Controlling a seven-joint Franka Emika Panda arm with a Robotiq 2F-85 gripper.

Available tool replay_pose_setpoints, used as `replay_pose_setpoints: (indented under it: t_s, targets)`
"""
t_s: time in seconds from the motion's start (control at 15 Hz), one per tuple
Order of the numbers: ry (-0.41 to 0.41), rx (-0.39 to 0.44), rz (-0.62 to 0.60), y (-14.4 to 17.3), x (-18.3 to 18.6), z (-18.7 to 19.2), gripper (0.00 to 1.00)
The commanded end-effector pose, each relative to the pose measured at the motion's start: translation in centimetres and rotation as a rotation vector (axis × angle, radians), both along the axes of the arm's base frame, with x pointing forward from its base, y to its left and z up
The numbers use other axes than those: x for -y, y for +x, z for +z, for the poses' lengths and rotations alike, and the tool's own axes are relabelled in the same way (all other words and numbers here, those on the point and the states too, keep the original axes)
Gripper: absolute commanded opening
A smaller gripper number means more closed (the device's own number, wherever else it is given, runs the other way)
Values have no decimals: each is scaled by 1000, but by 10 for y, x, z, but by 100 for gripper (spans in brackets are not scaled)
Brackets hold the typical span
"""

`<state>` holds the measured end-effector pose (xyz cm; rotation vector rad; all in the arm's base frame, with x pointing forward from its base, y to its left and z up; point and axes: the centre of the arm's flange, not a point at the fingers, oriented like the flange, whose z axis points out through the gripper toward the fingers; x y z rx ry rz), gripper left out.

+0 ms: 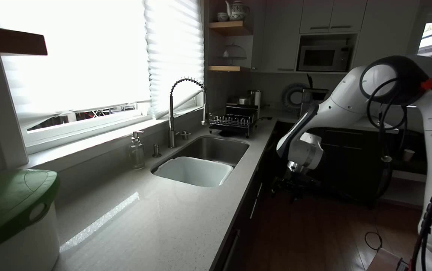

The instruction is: Open the middle kitchen sink cabinet door

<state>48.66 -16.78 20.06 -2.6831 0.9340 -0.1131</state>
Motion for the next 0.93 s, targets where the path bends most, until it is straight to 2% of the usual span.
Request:
replay_pose_setpoints:
  t_s: [0.0, 0.2, 0.27, 0.4, 0.87]
  targets:
    - [71, -3, 6, 28, 32, -55, 100]
    - [136, 29, -35, 41, 48, -79, 100]
    - [79, 8, -24, 23, 34, -57, 100]
    - [83, 6, -26, 26, 39, -65, 100]
    - [81, 15, -19, 29, 36, -59, 100]
